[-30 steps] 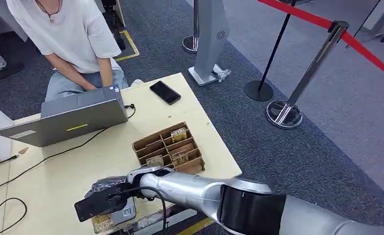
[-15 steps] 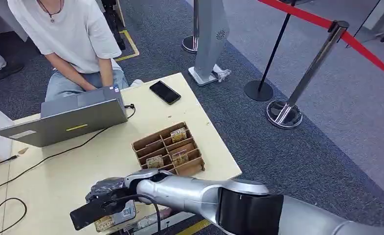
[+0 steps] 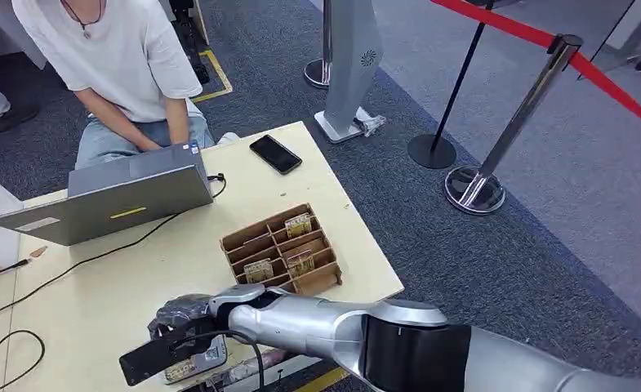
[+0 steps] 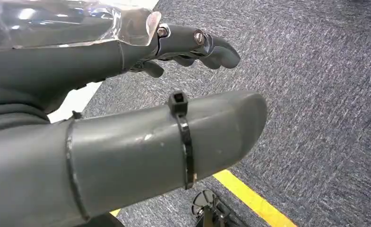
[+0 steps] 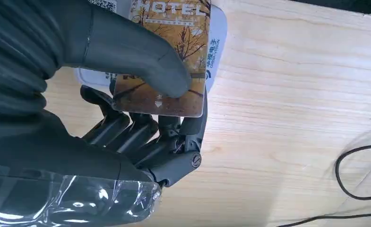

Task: Pass the card to the sensor for recognition and then transmit it.

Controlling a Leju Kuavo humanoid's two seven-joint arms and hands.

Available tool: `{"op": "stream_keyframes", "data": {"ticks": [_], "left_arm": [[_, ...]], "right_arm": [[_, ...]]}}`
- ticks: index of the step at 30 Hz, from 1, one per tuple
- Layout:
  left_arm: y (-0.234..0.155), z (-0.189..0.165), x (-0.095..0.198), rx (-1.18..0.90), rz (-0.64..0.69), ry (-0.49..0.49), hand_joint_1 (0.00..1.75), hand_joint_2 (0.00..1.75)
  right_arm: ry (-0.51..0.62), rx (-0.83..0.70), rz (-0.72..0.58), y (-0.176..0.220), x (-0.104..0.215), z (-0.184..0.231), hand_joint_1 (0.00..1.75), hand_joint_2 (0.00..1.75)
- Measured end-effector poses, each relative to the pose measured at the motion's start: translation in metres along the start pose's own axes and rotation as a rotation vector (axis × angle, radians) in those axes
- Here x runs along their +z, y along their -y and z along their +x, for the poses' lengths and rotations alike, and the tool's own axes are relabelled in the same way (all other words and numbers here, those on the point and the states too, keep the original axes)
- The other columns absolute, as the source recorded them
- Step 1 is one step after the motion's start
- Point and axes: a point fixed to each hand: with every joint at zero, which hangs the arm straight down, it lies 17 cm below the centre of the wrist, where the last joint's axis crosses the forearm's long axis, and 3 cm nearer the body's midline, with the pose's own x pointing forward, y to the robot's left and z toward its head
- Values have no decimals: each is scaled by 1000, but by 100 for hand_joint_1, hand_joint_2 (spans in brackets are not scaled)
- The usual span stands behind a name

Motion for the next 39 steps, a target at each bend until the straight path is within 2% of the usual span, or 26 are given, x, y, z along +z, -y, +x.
{"op": "stream_keyframes", "data": {"ticks": [22,29,39], "left_arm": [[1,3,0,-14,-6,21,0,0],[1,3,0,-17,-6,24,0,0],[1,3,0,-18,-5,20,0,0]], "right_arm": [[-170,113,-107,16,5,-53,175,175],[-194,116,-117,17,7,-62,175,175],[-232,201,-159,19,8,-72,175,175]]}}
